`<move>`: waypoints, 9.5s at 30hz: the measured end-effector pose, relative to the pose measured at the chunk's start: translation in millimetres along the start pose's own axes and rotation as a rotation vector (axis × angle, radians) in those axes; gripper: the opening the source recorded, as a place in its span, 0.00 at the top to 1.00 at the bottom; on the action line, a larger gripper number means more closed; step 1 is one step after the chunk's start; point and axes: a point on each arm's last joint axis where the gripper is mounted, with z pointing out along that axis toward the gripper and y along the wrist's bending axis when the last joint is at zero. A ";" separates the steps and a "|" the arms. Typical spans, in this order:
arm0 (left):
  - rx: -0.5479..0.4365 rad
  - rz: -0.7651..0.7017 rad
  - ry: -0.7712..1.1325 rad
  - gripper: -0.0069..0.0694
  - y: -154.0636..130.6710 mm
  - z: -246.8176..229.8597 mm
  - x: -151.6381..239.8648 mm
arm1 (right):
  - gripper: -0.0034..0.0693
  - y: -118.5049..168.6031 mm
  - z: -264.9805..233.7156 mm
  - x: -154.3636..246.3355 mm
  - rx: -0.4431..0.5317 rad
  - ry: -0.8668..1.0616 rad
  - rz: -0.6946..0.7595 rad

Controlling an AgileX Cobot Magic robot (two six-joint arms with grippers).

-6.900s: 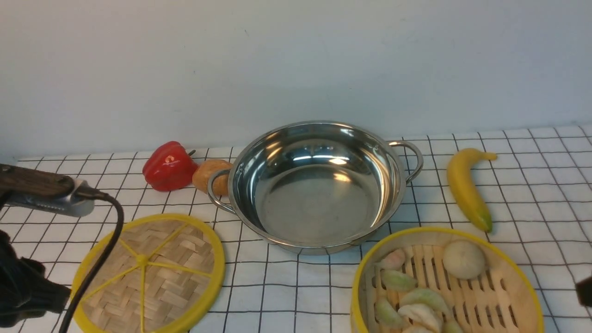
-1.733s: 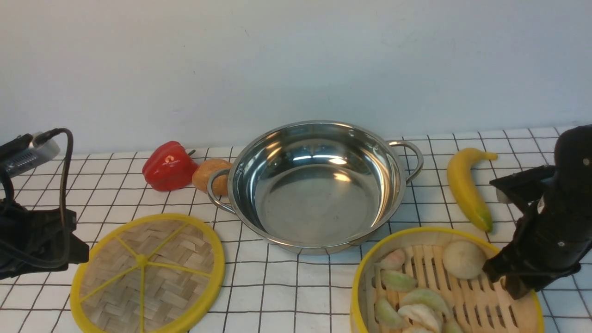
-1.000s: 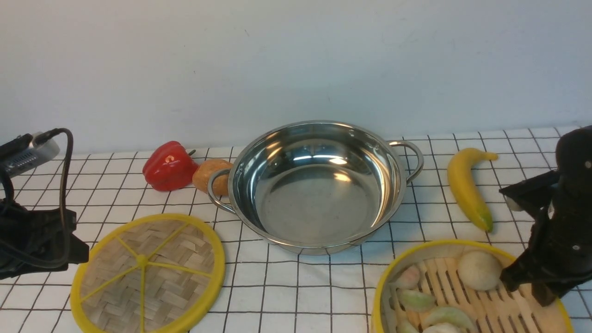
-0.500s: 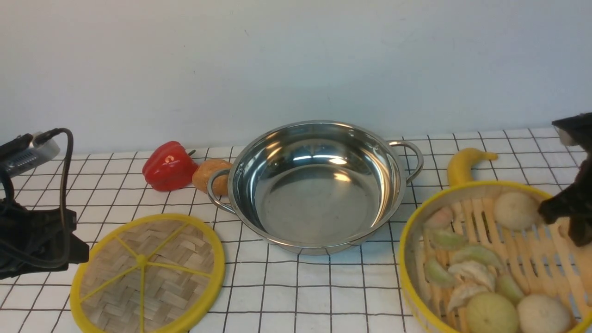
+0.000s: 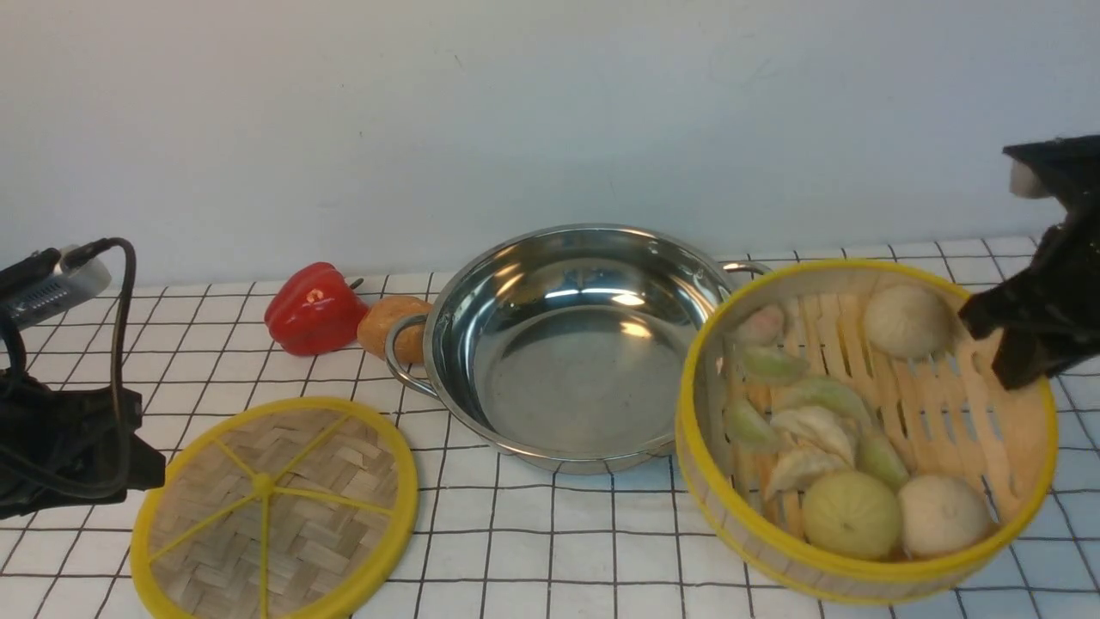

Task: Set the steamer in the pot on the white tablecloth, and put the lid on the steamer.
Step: 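Place the bamboo steamer basket of food into the steel pot with the right gripper, then grasp the bamboo steamer lid lying on the table by its centre knob, then place the yellow bamboo steamer lid onto the steamer in the pot with the left gripper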

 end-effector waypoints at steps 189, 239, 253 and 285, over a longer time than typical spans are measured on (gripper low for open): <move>-0.114 0.210 0.012 0.64 -31.4 98.3 -21.8 | 0.97 57.1 -207.6 243.0 -0.419 -0.851 -0.192; -0.206 0.244 -0.041 0.75 -47.2 37.8 -38.6 | 0.95 59.4 -207.2 243.7 -0.454 -0.843 -0.187; -0.069 0.521 -0.146 0.75 -169.7 33.6 -107.8 | 0.95 61.6 -206.0 240.4 -0.479 -0.825 -0.180; -0.055 0.822 -0.035 0.75 -270.5 145.6 -103.0 | 0.94 68.2 -199.8 224.9 -0.534 -0.765 -0.195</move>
